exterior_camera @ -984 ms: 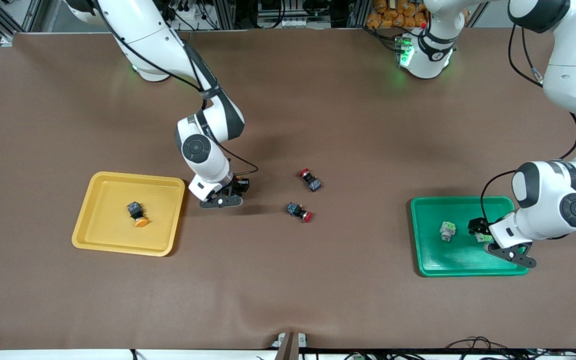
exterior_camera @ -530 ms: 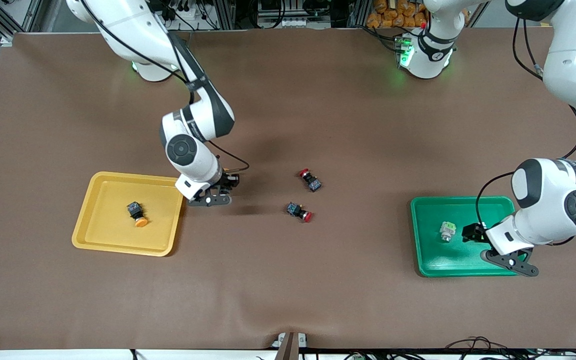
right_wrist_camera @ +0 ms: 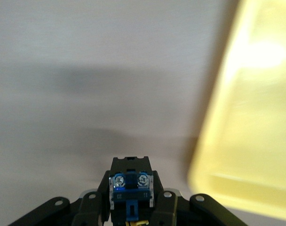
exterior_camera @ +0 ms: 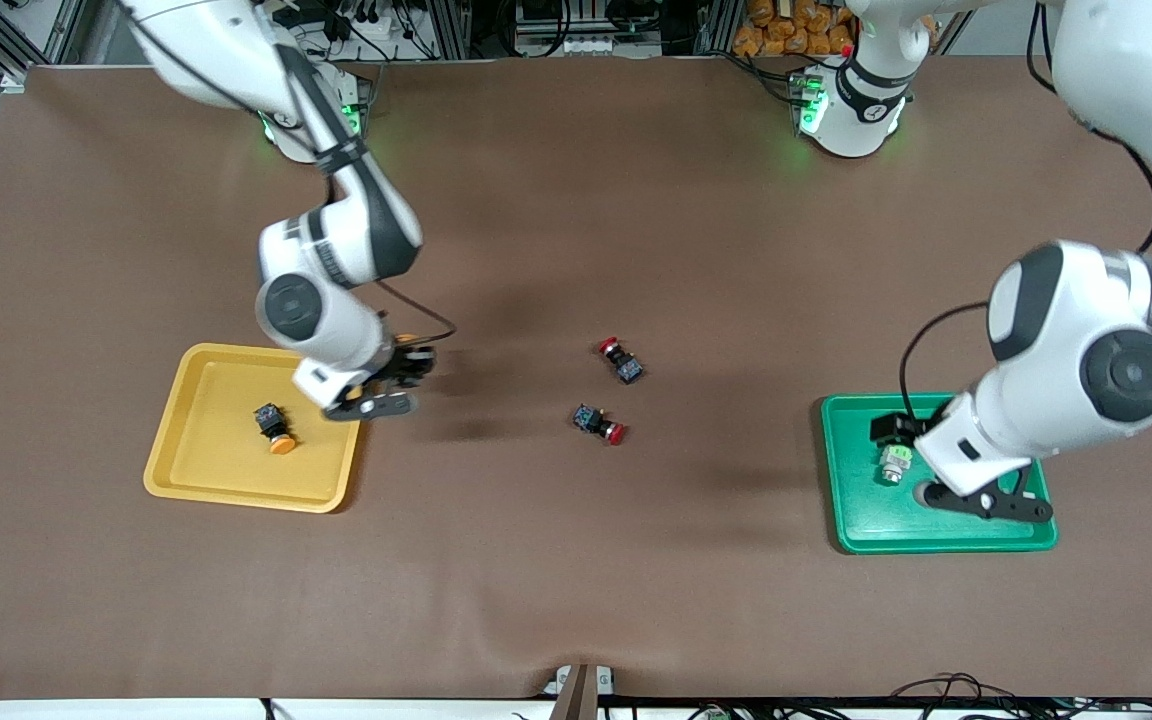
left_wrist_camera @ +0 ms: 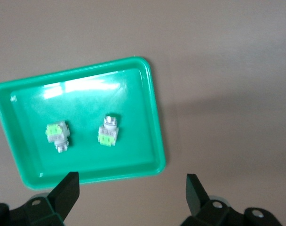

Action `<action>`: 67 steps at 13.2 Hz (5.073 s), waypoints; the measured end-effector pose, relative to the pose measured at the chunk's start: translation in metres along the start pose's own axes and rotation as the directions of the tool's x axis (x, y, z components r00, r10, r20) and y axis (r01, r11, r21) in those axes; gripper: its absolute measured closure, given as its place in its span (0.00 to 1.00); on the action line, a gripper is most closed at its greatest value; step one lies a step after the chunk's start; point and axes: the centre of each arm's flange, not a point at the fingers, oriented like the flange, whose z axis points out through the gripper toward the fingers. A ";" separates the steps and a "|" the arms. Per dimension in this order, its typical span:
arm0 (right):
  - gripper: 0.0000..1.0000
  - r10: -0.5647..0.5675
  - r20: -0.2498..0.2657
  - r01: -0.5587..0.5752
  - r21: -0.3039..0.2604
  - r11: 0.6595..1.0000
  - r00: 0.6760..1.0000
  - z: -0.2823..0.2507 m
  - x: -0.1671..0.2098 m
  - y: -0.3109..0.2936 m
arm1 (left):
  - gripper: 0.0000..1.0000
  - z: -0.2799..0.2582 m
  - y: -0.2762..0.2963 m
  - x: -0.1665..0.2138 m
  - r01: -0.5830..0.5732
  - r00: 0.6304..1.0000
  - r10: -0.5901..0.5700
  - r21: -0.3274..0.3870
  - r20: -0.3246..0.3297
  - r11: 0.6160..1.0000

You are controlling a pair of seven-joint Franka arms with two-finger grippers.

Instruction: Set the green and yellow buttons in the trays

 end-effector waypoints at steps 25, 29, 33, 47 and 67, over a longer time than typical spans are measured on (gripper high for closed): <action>0.36 -0.110 -0.025 0.110 -0.006 0.994 0.994 0.079 0.021 0.145 | 0.00 -0.078 0.017 -0.041 0.125 0.992 -0.125 0.007 0.003 0.992; 0.00 -0.111 -0.026 0.111 -0.006 0.994 0.993 0.080 0.022 0.144 | 0.00 -0.113 -0.020 -0.053 0.129 0.991 -0.129 0.006 -0.045 0.992; 0.00 -0.114 0.034 0.113 0.023 0.993 0.993 0.051 0.019 0.141 | 0.00 -0.138 -0.059 -0.104 0.117 0.993 -0.117 0.004 -0.004 0.993; 0.00 -0.086 0.030 0.085 0.020 0.996 0.996 -0.248 0.005 0.125 | 0.00 -0.207 -0.115 -0.166 0.095 0.992 -0.096 -0.013 -0.083 0.995; 0.00 -0.133 0.025 0.133 0.000 0.991 0.991 -0.313 -0.022 0.165 | 0.00 -0.195 -0.109 -0.160 0.085 0.994 -0.086 -0.018 -0.071 0.996</action>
